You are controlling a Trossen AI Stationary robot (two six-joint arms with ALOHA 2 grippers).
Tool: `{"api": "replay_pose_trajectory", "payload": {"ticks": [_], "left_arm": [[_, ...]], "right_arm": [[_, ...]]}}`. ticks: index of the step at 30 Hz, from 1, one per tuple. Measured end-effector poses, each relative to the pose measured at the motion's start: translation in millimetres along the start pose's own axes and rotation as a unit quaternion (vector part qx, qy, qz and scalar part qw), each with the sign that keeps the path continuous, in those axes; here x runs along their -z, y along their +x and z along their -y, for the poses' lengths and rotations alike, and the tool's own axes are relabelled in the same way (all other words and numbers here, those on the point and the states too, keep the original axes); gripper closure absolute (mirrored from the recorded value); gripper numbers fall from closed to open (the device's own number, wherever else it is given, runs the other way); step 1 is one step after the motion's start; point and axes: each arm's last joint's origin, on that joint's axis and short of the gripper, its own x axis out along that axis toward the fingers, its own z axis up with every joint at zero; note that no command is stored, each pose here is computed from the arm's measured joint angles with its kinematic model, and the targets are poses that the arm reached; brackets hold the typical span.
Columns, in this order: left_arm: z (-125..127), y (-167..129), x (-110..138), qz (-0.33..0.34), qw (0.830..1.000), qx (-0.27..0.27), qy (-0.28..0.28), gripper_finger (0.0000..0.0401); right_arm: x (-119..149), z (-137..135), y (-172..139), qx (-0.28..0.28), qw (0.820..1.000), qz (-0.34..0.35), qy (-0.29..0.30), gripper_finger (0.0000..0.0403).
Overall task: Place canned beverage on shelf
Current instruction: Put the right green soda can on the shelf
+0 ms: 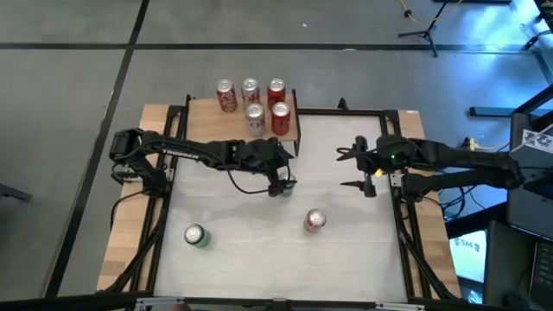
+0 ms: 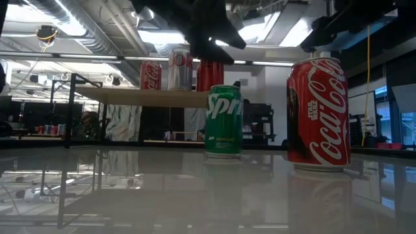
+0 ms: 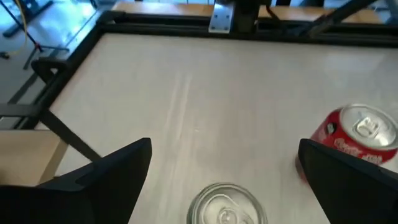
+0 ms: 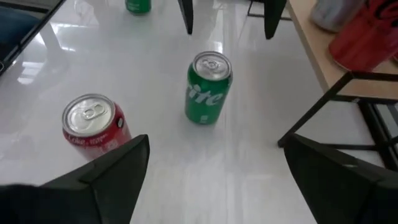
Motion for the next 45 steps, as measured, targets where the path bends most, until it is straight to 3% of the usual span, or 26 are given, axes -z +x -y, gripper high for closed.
{"api": "replay_pose_trajectory", "payload": {"ticks": [11, 25, 34, 45], "left_arm": [[0.3, -0.6, 10.6, -0.054, 0.999, -0.002, 0.006, 0.0005], [-0.6, 4.6, 39.8, -0.098, 0.995, -0.005, -0.003, 0.0005], [-0.3, 5.7, 46.1, -0.108, 0.994, 0.004, -0.002, 0.0005], [3.6, 47.4, 66.8, -0.101, 0.995, 0.007, -0.003, 0.0005]], "right_arm": [[17.9, -1.6, 18.5, 0.001, 1.0, 0.003, 0.0, 0.0038], [18.2, -1.6, 19.5, 0.001, 1.0, 0.008, 0.0, 0.0038], [18.4, -1.6, 19.5, 0.001, 1.0, 0.007, 0.0, 0.0038], [18.8, -1.7, 19.8, 0.0, 1.0, 0.006, 0.0, 0.0038]]}}
